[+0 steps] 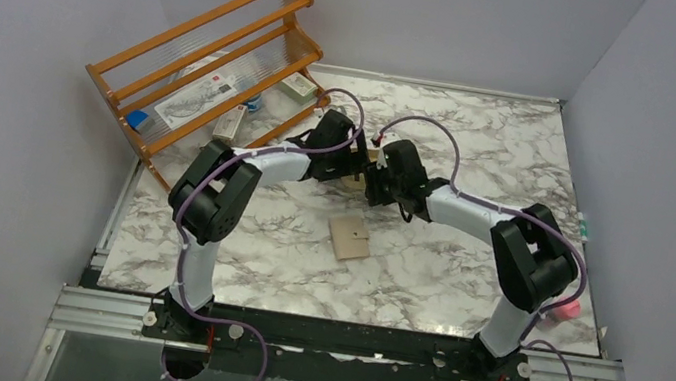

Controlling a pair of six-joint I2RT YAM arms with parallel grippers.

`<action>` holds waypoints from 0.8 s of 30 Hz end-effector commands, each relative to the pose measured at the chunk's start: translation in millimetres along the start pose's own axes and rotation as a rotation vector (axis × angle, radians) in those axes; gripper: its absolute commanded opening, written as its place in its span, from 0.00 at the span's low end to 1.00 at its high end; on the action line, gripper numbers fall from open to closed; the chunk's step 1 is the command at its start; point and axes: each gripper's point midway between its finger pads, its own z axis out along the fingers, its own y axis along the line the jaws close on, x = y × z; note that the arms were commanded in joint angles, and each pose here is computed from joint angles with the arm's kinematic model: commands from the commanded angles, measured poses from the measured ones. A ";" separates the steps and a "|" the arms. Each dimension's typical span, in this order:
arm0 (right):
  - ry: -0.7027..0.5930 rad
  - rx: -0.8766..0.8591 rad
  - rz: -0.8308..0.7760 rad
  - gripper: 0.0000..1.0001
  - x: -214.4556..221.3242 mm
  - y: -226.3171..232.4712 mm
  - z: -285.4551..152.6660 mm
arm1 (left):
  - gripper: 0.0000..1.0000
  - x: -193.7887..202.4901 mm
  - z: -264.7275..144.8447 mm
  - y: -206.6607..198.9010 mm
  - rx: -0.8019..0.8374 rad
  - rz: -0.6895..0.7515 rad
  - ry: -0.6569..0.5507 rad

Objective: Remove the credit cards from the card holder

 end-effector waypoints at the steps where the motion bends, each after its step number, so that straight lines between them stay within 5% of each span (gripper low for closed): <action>1: -0.071 -0.031 -0.039 0.54 -22.2 -3.9 -8.6 | 0.93 -16.8 3.2 3.3 -0.033 0.027 -0.019; 9: -0.191 -0.396 -0.203 0.58 -24.5 51.2 -70.1 | 0.93 -64.7 -48.7 43.6 -0.048 -0.023 -0.110; 14: -0.100 -0.452 -0.263 0.61 -4.1 63.3 -73.1 | 0.99 -74.4 -91.3 47.3 -0.040 0.022 -0.144; 24: 0.041 -0.434 -0.359 0.64 37.5 85.0 -59.1 | 0.99 37.5 -94.8 50.0 -0.008 -0.082 0.084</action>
